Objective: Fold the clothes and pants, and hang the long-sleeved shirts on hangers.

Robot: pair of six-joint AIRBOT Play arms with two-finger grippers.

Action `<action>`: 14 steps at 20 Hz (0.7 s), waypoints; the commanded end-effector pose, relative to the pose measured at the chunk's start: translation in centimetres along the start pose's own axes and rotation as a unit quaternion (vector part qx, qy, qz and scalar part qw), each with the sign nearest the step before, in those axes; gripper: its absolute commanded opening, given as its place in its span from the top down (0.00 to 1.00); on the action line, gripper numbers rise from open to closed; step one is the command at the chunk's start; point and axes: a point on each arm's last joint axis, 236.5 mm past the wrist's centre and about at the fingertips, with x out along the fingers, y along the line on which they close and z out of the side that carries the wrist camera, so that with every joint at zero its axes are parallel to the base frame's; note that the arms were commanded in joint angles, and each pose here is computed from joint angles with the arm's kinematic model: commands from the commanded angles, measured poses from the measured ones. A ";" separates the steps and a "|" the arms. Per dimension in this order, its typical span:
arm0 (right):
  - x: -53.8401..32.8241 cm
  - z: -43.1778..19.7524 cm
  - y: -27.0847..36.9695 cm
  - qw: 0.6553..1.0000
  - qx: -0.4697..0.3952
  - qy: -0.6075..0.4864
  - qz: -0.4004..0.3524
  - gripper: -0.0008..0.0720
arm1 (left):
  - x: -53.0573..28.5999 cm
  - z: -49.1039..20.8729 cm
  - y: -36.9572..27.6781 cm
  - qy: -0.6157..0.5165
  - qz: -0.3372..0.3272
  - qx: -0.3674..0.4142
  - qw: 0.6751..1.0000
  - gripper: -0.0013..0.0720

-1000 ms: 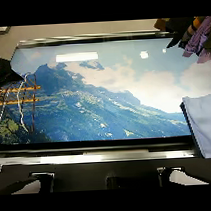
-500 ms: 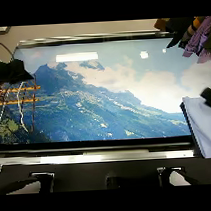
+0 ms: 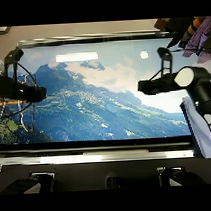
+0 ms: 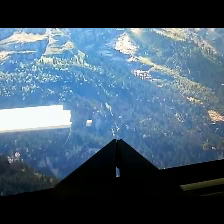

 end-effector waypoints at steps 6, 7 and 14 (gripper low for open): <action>0.5 -1.1 2.4 0.996 -0.086 0.010 -0.006 0.93 | 1.1 -3.3 0.6 0.036 0.014 0.006 0.999 0.96; 0.5 -1.1 2.4 0.996 -0.086 0.010 -0.006 0.93 | 1.1 -3.3 0.6 0.036 0.014 0.006 0.999 0.96; 0.5 -1.1 2.4 0.996 -0.086 0.010 -0.006 0.93 | 1.1 -3.3 0.6 0.036 0.014 0.006 0.999 0.96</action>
